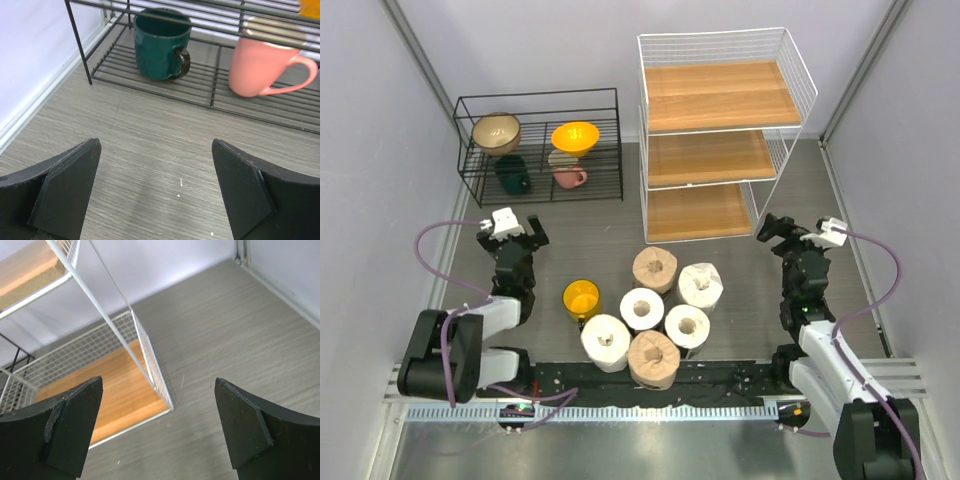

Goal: Place and organize the paper towels onto the shelf

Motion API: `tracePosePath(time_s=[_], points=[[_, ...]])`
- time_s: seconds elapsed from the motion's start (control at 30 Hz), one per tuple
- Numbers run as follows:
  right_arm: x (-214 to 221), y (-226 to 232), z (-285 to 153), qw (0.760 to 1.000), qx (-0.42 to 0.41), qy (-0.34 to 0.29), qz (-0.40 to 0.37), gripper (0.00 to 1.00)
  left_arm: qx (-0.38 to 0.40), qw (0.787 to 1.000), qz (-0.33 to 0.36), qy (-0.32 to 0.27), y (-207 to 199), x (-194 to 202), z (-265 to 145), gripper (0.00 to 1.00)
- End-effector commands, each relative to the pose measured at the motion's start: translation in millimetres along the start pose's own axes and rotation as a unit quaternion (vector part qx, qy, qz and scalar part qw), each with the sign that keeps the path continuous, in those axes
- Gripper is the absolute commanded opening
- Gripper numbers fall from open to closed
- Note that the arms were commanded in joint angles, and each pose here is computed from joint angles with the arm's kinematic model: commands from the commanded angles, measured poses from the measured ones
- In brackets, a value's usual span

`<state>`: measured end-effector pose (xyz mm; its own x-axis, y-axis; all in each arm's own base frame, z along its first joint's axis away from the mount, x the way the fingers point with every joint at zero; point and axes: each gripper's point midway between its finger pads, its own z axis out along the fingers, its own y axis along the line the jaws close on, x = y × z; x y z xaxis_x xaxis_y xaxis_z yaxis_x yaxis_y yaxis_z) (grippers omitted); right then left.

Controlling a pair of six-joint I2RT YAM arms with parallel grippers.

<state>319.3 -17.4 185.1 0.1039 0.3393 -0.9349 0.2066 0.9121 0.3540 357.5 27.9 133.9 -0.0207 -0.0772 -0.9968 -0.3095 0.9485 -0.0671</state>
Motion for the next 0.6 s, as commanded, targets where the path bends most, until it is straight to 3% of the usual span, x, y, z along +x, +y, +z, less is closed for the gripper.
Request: tracePosePath(time_s=[0.0,0.1,0.23,0.37,0.57], points=[[5,13,-8,0.997,-0.006,0.069,0.039,1.00,-0.006,1.000,-0.008,0.003,1,-7,-8,1.00],[0,22,-12,0.995,-0.019,0.086,0.050,1.00,-0.035,0.997,-0.034,0.055,5,2,-10,1.00],[-4,32,-22,0.992,-0.040,0.098,0.074,1.00,-0.035,0.996,-0.052,0.057,-2,-10,-8,0.99],[9,13,-34,0.987,0.017,0.140,0.073,1.00,-0.061,0.992,-0.083,0.071,-2,-19,-18,1.00],[31,-9,-47,0.971,0.085,0.221,0.042,1.00,-0.028,0.976,-0.159,0.143,-25,-25,-39,1.00]])
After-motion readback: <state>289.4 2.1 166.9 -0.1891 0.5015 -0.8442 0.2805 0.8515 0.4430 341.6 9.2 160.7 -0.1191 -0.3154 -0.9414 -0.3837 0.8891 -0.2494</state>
